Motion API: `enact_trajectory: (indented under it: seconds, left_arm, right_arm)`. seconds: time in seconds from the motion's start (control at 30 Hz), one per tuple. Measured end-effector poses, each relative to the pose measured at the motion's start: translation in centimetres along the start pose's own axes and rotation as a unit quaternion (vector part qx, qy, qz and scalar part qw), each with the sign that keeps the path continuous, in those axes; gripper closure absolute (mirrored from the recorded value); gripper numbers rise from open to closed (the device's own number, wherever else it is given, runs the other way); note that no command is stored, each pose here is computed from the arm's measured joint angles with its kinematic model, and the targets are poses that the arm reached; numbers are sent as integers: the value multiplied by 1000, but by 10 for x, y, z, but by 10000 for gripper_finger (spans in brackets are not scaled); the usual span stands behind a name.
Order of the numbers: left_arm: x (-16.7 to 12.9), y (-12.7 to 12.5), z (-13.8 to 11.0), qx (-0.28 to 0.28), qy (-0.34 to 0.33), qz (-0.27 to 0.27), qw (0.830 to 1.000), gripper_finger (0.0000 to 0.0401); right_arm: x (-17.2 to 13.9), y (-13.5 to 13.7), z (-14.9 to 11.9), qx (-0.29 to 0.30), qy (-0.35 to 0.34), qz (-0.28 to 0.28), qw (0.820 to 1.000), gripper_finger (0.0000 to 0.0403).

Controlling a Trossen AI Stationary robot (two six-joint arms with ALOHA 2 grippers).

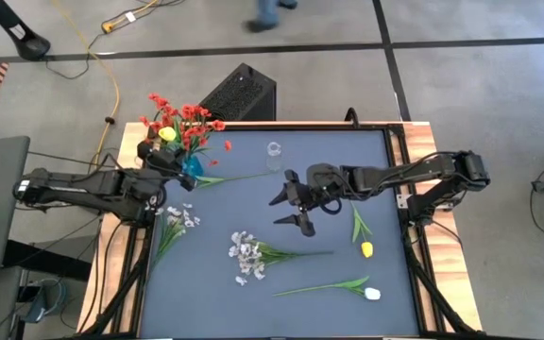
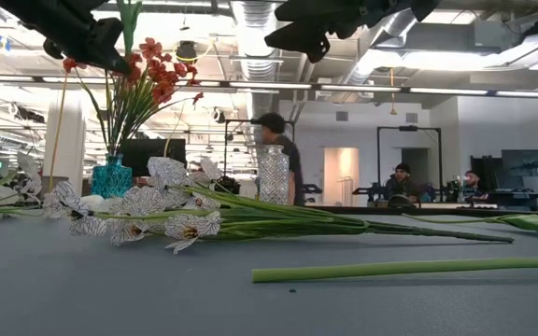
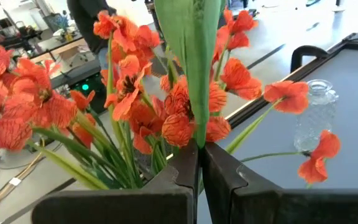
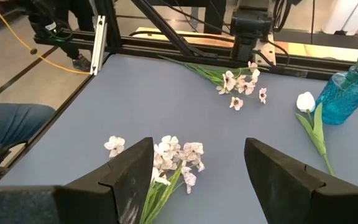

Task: Sort flowers into vase by color
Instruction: Put the left yellow tulip into the blue vase

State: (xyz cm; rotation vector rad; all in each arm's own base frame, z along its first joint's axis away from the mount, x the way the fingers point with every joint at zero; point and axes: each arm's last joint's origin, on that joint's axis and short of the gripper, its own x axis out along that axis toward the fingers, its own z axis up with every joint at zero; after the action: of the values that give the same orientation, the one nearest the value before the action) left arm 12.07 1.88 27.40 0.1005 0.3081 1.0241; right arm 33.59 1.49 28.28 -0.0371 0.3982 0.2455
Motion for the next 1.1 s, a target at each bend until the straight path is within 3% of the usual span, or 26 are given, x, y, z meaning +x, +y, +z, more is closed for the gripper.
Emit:
enact_trajectory:
  seconds: [0.3,0.7,1.1]
  left_arm:
    - [6,-6,-26,-2,3,10,1000,401]
    - [0,3,-19,-43,-29,-12,999,401]
    - [-1,8,-30,-41,-1,13,999,401]
  right_arm:
    - [0,0,-1,1,5,0,1000,124]
    - [0,0,-1,3,5,0,1000,124]
    - [0,0,-3,5,13,1,1000,124]
